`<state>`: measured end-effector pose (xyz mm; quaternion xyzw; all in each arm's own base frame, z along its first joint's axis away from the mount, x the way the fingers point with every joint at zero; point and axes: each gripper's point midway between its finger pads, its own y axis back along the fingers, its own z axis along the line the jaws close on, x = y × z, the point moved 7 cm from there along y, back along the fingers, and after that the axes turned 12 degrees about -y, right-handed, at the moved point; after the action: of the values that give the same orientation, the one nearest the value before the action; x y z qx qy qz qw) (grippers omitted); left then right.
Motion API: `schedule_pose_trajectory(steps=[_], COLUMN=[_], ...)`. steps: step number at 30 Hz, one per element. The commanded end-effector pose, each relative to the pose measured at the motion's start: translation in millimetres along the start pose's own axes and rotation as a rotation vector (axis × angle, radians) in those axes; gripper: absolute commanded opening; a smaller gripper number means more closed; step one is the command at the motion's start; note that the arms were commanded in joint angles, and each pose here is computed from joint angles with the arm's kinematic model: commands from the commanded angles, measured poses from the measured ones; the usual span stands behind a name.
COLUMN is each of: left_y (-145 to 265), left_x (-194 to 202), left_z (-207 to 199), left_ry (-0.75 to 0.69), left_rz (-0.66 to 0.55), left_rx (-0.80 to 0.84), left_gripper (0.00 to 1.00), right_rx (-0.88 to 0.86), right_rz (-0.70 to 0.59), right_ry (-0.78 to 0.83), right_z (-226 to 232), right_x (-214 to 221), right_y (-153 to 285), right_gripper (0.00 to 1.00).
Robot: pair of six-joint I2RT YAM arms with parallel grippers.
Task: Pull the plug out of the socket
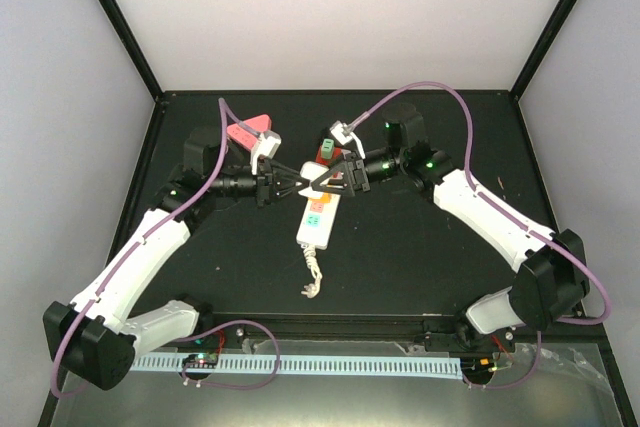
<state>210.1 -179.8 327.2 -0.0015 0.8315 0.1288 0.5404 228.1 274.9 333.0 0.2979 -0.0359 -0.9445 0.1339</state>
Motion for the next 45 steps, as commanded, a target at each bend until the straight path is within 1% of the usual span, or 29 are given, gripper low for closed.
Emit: schedule_pose_trajectory(steps=[1, 4, 6, 11, 13, 16, 21, 26, 29, 34, 40, 45], left_y=[-3, -1, 1, 1, 3, 6, 7, 5, 5, 6, 3, 0], left_x=[9, 10, 7, 0, -1, -2, -3, -5, -3, 2, 6, 10], left_z=[13, 23, 26, 18, 15, 11, 10, 11, 14, 24, 30, 34], left_ry=[0.038, 0.058, 0.062, 0.046, 0.034, 0.021, 0.017, 0.02, 0.022, 0.04, 0.065, 0.083], left_rz=[0.04, 0.044, 0.031, 0.021, 0.017, 0.01, 0.0, -0.006, -0.002, 0.011, 0.019, 0.029], left_rx=[-0.083, -0.151, -0.162, -0.091, -0.082, -0.09, -0.09, -0.081, -0.098, -0.167, -0.168, -0.17], left_gripper=[0.02, 0.01, 0.02, 0.02, 0.01, 0.01, 0.02, 0.02, 0.02, 0.01, 0.01, 0.02], right_rx=[-0.075, -0.085, -0.085, -0.032, -0.003, 0.037, 0.062, 0.053, 0.016, -0.079, -0.15, -0.195], right_rz=[-0.004, 0.002, 0.003, -0.021, -0.05, -0.076, -0.063, -0.05, -0.031, 0.007, 0.044, 0.069], right_ry=[0.114, 0.119, 0.123, 0.099, 0.066, 0.035, -0.003, -0.025, -0.006, 0.015, 0.053, 0.082], right_z=[25, 27, 28, 20, 11, -2, -14, -21, -13, 1, 18, 32], right_x=[-12, -9, -6, -7, -11, -10, 1, 7, 8, 12, 12, 14], right_y=[1, 1, 2, 10, 18, 24, 24, 20, 17, 14, 8, 2], right_gripper=[0.58, 0.57, 0.58, 0.72, 0.75, 0.76, 0.76, 0.71, 0.65, 0.57, 0.45, 0.39])
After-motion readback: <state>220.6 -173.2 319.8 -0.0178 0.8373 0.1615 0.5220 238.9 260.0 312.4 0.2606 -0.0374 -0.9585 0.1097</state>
